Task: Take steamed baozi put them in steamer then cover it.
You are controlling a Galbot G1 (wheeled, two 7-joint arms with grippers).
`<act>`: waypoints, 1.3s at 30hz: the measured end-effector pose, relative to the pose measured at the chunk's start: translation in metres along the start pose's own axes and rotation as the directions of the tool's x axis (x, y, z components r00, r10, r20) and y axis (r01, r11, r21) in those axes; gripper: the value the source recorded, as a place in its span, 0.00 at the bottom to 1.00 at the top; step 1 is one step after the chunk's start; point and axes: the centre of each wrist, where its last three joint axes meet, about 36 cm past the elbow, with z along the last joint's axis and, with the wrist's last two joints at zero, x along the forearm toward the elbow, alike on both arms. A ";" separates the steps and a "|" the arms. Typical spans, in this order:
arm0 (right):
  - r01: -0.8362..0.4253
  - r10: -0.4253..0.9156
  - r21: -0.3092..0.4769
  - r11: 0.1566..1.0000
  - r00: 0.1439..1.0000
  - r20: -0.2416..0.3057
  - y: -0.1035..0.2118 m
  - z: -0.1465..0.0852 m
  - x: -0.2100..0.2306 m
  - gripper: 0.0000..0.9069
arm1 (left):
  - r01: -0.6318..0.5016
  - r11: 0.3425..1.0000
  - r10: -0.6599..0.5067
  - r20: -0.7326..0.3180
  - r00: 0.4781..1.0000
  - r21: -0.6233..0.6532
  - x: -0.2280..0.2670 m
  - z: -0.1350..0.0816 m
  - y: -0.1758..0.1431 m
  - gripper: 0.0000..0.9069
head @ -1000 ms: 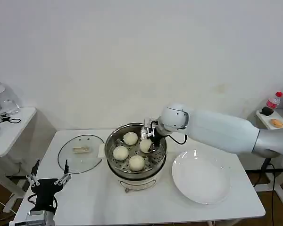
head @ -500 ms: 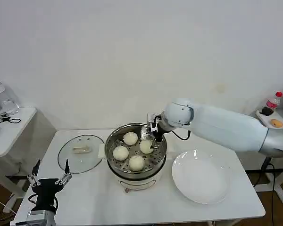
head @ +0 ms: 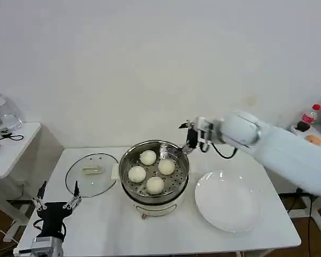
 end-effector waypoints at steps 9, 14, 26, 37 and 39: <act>-0.292 0.354 -0.226 0.929 0.879 0.320 0.060 0.045 0.031 1.00 | -0.023 0.991 0.019 -0.032 0.999 -0.132 -0.009 0.019 0.006 1.00; -0.369 0.535 -0.437 0.820 0.767 0.355 0.103 0.091 0.057 1.00 | -0.065 0.950 0.053 -0.049 0.997 -0.306 -0.017 0.039 0.009 1.00; -0.544 0.739 -0.622 0.564 0.668 0.086 0.221 0.187 0.139 1.00 | -0.128 0.647 0.158 -0.031 0.987 -0.752 -0.050 0.094 0.015 1.00; -0.621 0.769 -0.625 0.473 0.637 -0.053 0.278 0.209 0.182 1.00 | -0.125 0.420 0.223 -0.031 0.974 -0.899 -0.115 0.125 0.018 1.00; -0.631 0.772 -0.622 0.464 0.633 -0.066 0.284 0.210 0.187 1.00 | -0.120 0.394 0.228 -0.029 0.973 -0.911 -0.128 0.127 0.019 1.00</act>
